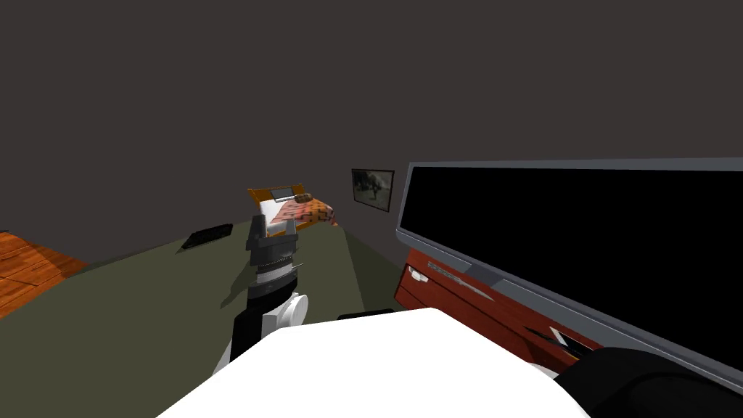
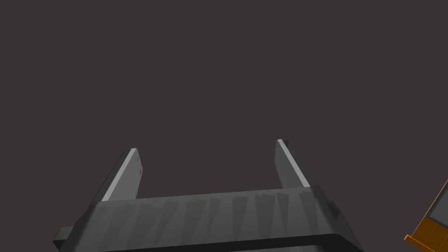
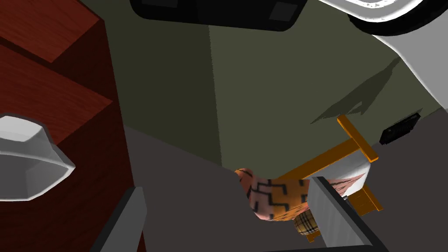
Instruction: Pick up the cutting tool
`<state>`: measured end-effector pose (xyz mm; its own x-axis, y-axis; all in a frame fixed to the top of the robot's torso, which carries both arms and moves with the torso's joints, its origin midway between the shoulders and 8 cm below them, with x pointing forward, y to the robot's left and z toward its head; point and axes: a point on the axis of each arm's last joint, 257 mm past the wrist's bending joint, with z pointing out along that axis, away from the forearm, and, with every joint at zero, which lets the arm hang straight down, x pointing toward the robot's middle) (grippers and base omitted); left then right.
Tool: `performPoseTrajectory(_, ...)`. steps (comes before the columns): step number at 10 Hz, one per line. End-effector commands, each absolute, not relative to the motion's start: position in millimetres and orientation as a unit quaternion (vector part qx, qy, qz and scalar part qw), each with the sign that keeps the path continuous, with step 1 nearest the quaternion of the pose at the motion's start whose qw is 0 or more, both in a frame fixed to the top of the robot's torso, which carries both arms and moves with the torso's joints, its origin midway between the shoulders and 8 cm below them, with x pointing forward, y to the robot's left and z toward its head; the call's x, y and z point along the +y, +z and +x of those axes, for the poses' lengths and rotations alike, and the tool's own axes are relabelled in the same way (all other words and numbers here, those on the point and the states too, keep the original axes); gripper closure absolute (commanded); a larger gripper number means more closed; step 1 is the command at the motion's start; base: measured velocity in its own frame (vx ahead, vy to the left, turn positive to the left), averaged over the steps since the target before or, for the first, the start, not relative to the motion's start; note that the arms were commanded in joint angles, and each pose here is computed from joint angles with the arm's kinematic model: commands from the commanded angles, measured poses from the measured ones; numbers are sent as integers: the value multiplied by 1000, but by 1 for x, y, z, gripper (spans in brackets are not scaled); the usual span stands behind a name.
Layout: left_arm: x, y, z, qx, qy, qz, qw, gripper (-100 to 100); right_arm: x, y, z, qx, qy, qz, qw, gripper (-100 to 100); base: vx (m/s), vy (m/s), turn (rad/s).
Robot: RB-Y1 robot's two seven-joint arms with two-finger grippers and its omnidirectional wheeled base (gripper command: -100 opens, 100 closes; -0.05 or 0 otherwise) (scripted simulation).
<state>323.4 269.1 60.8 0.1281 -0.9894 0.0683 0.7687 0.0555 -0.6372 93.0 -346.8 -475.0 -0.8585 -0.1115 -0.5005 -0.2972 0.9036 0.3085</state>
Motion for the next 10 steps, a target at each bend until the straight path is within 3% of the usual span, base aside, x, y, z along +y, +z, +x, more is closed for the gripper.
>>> performPoseTrajectory(1,269,61,323,200,-629,-276,698,0,-379,-484,65,957,156,-132,206,-100,58,-21,322)
performPoseTrajectory(10,269,61,323,200,-629,-276,698,0,-511,-476,-26,969,37,-232,72,-100,66,-46,212)
